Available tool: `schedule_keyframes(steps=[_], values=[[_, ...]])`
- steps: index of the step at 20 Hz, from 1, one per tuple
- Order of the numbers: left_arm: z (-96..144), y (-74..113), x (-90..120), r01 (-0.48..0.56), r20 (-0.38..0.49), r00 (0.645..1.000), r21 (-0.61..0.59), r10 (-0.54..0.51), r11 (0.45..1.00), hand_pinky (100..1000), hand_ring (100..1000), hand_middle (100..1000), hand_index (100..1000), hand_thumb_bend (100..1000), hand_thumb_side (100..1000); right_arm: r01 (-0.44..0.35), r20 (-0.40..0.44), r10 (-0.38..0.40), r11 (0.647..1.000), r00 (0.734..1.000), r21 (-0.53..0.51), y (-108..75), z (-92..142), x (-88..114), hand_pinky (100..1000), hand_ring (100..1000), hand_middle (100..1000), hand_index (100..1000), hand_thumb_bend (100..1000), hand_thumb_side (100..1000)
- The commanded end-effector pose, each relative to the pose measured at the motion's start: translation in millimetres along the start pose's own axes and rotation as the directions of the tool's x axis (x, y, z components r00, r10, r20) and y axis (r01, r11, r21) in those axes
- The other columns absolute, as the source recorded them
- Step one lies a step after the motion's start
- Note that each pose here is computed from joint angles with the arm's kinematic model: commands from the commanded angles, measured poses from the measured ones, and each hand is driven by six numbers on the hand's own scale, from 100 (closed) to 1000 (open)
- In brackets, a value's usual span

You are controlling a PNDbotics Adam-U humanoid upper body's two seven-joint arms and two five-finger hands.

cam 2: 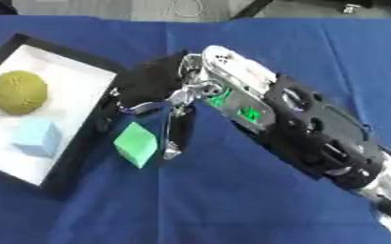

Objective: Pick up objects on the table and place them in the box.

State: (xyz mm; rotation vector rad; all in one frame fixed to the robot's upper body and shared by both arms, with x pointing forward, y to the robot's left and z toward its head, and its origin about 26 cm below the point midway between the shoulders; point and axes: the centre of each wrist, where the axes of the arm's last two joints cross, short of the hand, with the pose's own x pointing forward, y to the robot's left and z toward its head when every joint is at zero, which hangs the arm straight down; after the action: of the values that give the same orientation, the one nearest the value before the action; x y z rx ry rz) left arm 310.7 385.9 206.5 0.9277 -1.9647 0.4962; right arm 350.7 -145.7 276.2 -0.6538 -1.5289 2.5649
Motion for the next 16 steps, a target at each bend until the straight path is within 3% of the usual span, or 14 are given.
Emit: schedule_keyframes(steps=[1,16], values=[[-5.5,2.9,7.5,0.001,0.031,1.000,0.000,-0.001,1.000,709,798,848,850,512,602,-0.094,0.033,0.092,0.993,0.995,0.073,-10.3,6.2,-1.2,903,882,822,884,541,283],[-5.1,2.2,7.3,-0.002,0.028,1.000,-0.002,0.002,1.000,711,799,849,850,506,605,-0.057,-0.021,0.059,0.995,0.998,0.085,-4.5,9.6,-4.9,899,876,816,875,546,296]])
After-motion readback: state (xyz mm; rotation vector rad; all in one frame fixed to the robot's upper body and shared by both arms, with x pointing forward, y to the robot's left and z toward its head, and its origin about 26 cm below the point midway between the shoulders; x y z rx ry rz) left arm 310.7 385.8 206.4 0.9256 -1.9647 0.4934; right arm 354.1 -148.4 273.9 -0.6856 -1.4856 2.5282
